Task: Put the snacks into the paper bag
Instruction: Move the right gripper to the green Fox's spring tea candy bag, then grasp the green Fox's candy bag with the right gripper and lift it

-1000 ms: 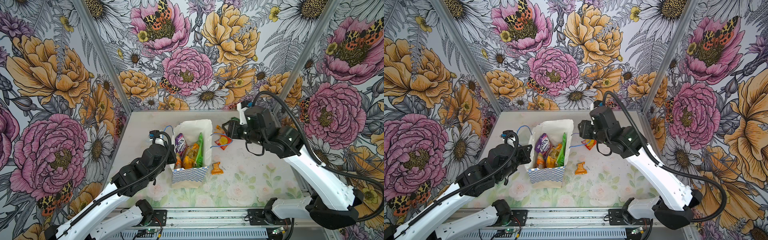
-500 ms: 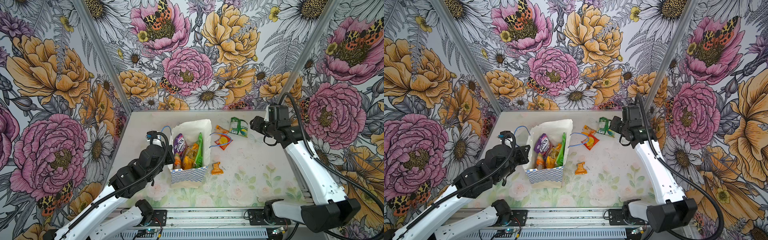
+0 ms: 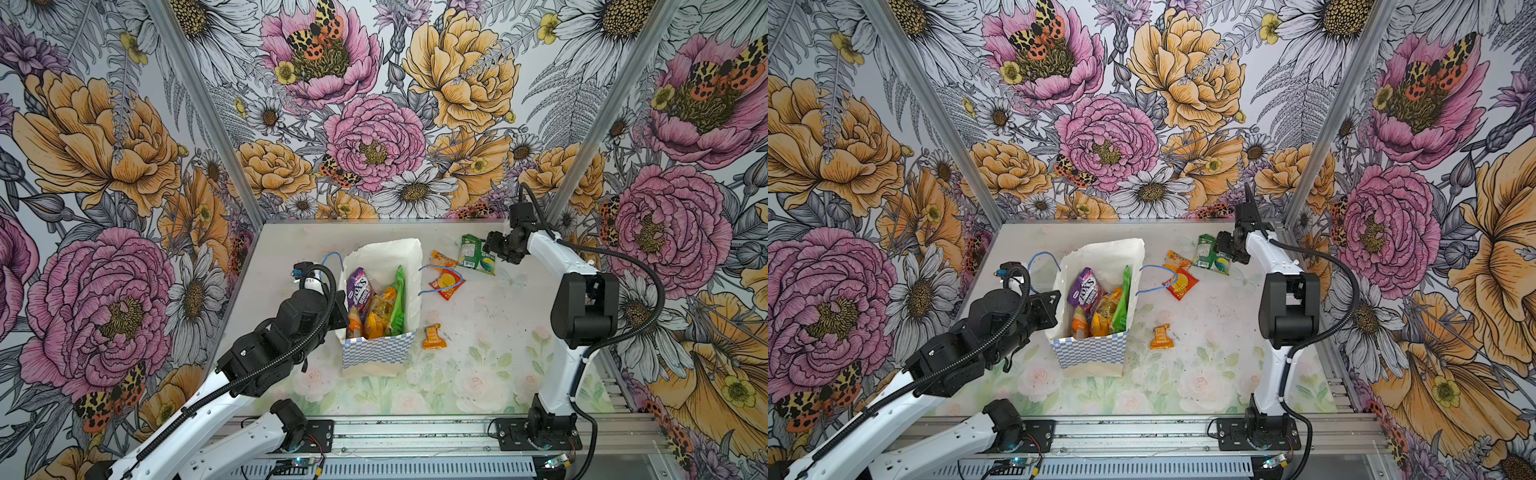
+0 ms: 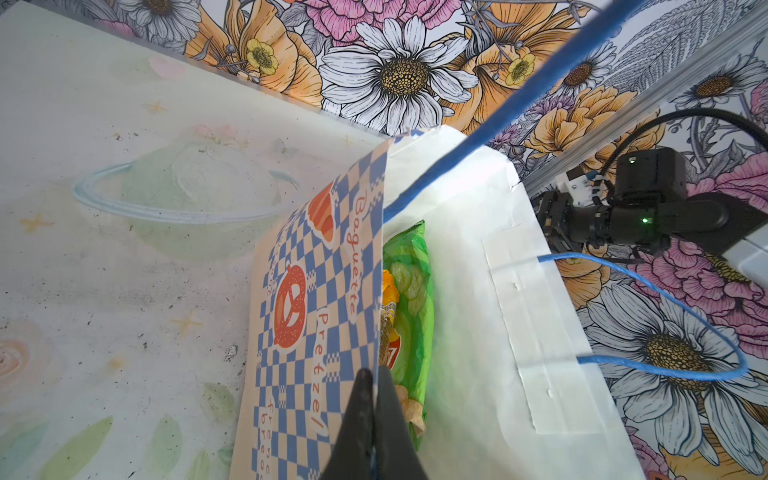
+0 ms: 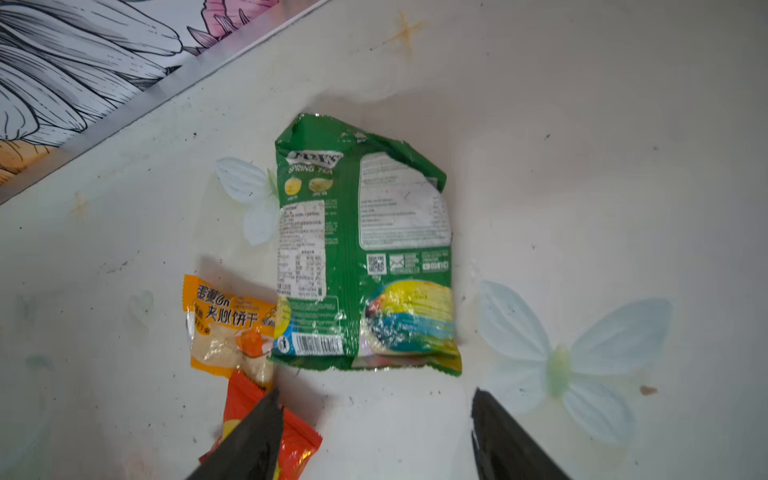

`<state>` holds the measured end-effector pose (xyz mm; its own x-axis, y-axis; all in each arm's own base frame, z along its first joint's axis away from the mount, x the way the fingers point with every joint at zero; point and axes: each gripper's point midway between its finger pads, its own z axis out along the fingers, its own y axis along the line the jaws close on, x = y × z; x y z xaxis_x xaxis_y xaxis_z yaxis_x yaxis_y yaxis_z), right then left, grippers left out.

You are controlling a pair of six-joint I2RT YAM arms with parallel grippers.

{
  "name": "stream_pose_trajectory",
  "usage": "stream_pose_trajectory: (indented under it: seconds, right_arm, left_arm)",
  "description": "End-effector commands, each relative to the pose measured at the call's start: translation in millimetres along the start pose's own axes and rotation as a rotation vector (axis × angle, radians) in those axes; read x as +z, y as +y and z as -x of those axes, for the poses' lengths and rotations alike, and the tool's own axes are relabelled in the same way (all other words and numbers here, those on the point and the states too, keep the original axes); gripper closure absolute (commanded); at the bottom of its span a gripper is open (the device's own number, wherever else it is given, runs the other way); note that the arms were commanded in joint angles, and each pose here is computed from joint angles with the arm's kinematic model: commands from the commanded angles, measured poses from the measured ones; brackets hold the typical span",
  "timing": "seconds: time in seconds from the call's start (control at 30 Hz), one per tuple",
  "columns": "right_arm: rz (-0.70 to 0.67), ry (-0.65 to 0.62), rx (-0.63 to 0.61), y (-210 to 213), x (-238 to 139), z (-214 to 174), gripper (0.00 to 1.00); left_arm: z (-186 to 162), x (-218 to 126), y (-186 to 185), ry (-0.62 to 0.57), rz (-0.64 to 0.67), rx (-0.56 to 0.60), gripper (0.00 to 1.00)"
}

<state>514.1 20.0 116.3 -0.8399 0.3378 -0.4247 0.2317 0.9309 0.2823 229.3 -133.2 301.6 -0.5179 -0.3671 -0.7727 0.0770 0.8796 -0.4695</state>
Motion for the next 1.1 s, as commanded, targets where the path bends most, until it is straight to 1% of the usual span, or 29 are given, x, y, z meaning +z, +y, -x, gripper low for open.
stream_pose_trajectory:
  seconds: [0.0, 0.1, 0.23, 0.33, 0.4, 0.5, 0.6, 0.7, 0.8, 0.9, 1.0, 1.07]
  right_arm:
    - [-0.021, -0.036, -0.051, -8.4, 19.2, 25.2, 0.26]
    - [-0.022, -0.02, -0.041, -18.5, 44.0, 32.8, 0.26]
    - [-0.025, -0.008, -0.019, -31.9, 66.5, 45.8, 0.26]
    - [-0.002, 0.002, -0.006, -34.8, 79.3, 53.0, 0.25]
    - [0.039, 0.023, -0.003, -29.6, 88.6, 54.3, 0.25]
    - [0.097, 0.061, 0.006, -22.2, 101.5, 50.4, 0.26]
    - [0.134, 0.096, 0.025, -17.4, 109.2, 43.3, 0.31]
    - [0.172, 0.129, 0.042, -10.4, 111.1, 34.1, 0.33]
    - [0.173, 0.157, 0.057, -8.0, 109.5, 23.4, 0.35]
    - [0.166, 0.179, 0.111, -7.2, 98.4, 14.4, 0.43]
    - [0.116, 0.176, 0.136, -12.1, 85.4, 8.0, 0.52]
    - [0.104, 0.172, 0.147, -13.4, 78.7, 5.2, 0.64]
  left_arm:
    - [18.7, -5.0, -13.1, -0.066, -0.061, -0.031, 1.0]
    - [16.5, -3.0, -14.0, -0.055, -0.063, -0.026, 1.0]
    - [14.9, -1.4, -13.3, -0.051, -0.058, -0.026, 1.0]
    - [14.6, -0.4, -12.9, -0.05, -0.055, -0.022, 1.0]
    - [14.8, 0.0, -11.6, -0.053, -0.048, -0.025, 1.0]
    - [15.2, 1.7, -11.0, -0.053, -0.041, -0.026, 1.0]
    - [15.2, 2.9, -11.5, -0.052, -0.038, -0.027, 1.0]
    - [14.7, 3.6, -11.9, -0.048, -0.039, -0.027, 1.0]
    - [14.6, 2.3, -11.5, -0.049, -0.042, -0.028, 1.0]
    - [12.5, 1.3, -10.5, -0.045, -0.047, -0.036, 1.0]
    - [10.2, 0.6, -9.4, -0.04, -0.05, -0.035, 1.0]
    - [8.9, 0.2, -7.9, -0.038, -0.048, -0.032, 1.0]
